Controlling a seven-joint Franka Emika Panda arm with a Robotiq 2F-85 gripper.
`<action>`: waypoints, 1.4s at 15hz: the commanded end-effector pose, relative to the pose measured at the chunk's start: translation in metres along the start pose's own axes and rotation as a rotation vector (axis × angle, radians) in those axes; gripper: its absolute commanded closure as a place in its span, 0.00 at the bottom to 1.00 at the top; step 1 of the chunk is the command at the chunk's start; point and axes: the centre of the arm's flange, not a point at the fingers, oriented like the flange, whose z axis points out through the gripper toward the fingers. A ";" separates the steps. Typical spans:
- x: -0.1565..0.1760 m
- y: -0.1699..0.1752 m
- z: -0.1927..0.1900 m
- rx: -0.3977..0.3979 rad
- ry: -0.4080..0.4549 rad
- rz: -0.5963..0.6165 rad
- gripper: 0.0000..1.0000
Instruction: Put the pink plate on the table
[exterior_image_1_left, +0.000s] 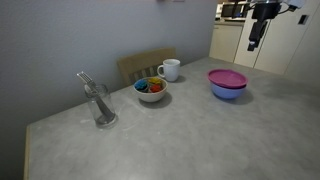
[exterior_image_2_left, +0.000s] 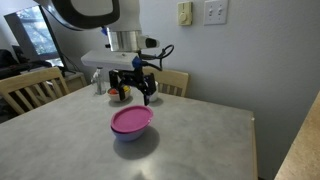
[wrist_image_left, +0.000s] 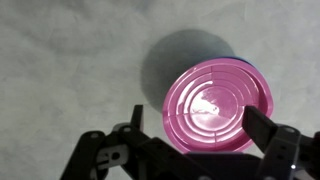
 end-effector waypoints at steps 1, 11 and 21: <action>0.017 0.010 0.016 -0.079 0.028 -0.015 0.00; 0.065 0.029 0.070 -0.052 0.054 -0.032 0.00; 0.081 0.036 0.104 0.028 -0.011 -0.060 0.00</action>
